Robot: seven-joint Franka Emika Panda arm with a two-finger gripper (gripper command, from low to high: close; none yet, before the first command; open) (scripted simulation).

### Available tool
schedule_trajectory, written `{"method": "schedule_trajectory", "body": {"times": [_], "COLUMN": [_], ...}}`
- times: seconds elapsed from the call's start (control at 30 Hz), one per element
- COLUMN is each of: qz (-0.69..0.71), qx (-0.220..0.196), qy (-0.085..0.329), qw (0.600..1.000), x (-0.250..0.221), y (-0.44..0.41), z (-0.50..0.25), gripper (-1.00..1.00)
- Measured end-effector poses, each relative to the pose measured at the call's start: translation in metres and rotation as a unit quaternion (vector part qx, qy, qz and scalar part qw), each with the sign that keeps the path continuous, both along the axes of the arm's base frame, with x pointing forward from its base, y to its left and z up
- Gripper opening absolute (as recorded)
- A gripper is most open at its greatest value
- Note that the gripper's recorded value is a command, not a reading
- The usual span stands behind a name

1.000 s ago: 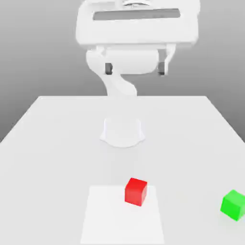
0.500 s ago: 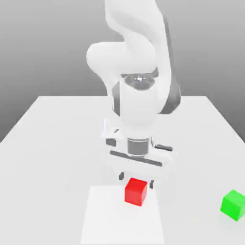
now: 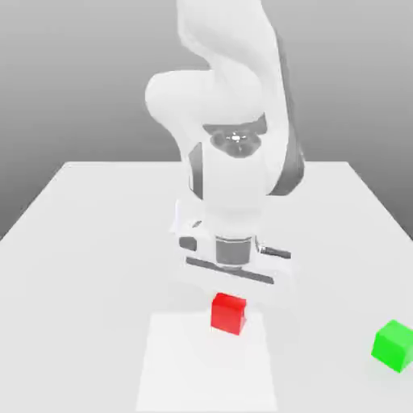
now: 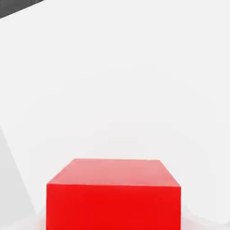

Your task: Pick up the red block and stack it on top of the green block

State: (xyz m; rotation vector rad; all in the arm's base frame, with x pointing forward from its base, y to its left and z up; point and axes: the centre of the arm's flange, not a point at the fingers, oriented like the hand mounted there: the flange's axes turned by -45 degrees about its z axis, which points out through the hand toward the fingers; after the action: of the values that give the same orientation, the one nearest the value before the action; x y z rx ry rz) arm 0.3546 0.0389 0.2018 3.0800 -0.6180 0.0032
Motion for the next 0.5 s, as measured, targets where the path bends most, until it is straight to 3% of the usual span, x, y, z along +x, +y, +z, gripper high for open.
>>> {"method": "schedule_trajectory", "body": {"times": [0.2,0.5], "qz": [0.177,0.385], "qx": [0.001,0.0], "qy": [0.005,0.0], "qw": [0.984,0.923], "x": [0.03,0.036], "y": [0.111,0.266], "z": [0.02,0.024], "gripper": [-1.0,-1.0]}}
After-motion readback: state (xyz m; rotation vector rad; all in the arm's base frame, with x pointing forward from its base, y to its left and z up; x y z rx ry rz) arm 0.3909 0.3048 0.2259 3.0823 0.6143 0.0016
